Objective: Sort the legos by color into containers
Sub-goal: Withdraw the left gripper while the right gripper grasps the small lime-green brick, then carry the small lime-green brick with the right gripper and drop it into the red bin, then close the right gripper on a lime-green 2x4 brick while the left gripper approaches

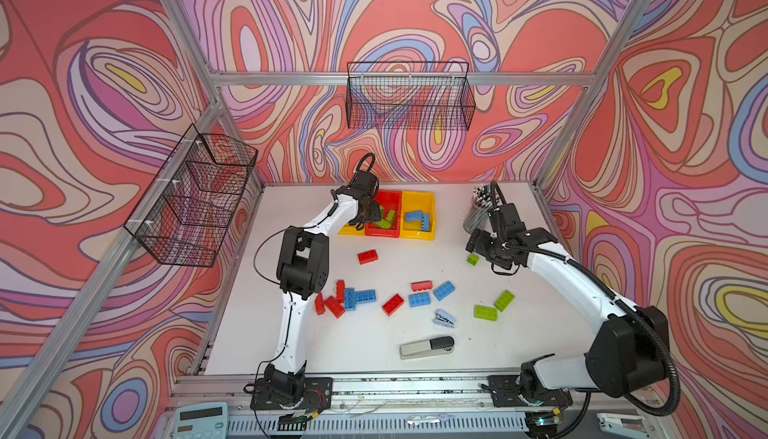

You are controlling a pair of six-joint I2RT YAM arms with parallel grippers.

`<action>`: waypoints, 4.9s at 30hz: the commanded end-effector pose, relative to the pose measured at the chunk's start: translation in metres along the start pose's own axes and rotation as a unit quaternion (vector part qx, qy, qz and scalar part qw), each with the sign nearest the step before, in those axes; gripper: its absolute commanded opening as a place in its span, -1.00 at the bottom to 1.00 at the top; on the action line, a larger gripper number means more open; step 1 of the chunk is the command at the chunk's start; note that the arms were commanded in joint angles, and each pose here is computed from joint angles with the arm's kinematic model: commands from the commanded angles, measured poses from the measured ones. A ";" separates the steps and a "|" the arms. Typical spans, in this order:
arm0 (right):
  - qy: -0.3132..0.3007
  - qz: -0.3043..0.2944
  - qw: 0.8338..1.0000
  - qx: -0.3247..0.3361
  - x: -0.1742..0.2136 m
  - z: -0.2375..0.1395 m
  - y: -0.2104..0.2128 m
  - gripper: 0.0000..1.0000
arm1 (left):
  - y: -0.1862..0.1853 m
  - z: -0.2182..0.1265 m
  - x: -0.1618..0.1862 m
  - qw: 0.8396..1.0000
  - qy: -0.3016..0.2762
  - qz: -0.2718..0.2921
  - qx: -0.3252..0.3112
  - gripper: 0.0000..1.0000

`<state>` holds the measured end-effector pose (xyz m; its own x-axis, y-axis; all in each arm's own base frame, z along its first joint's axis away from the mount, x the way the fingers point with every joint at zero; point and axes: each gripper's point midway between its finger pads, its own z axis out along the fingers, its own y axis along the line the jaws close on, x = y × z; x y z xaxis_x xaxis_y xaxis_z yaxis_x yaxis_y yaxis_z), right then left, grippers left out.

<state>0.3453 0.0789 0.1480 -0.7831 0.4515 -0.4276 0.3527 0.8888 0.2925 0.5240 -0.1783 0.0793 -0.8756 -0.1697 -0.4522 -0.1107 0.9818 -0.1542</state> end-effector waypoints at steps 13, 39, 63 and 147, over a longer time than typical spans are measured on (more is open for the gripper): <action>0.002 0.008 1.000 0.002 -0.006 0.030 -0.003 0.74 | -0.019 -0.025 0.044 1.000 0.021 0.008 0.010 0.29; 0.015 0.041 0.997 0.070 -0.004 0.111 -0.026 0.45 | -0.067 -0.109 0.082 0.994 -0.043 0.045 0.091 1.00; 0.049 0.031 0.993 0.102 0.002 0.115 -0.028 -0.27 | -0.075 -0.104 0.087 0.990 -0.043 0.083 0.103 1.00; 0.023 0.077 0.987 0.142 0.072 0.008 -0.112 0.62 | -0.233 -0.155 0.196 0.936 -0.051 0.239 0.255 1.00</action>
<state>0.2650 0.0234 0.0794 -0.7649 0.5416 -0.3487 0.5421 0.8336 0.1055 0.3050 -0.4247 0.1613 -0.7034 0.2516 -0.6648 0.5539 0.7801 -0.2908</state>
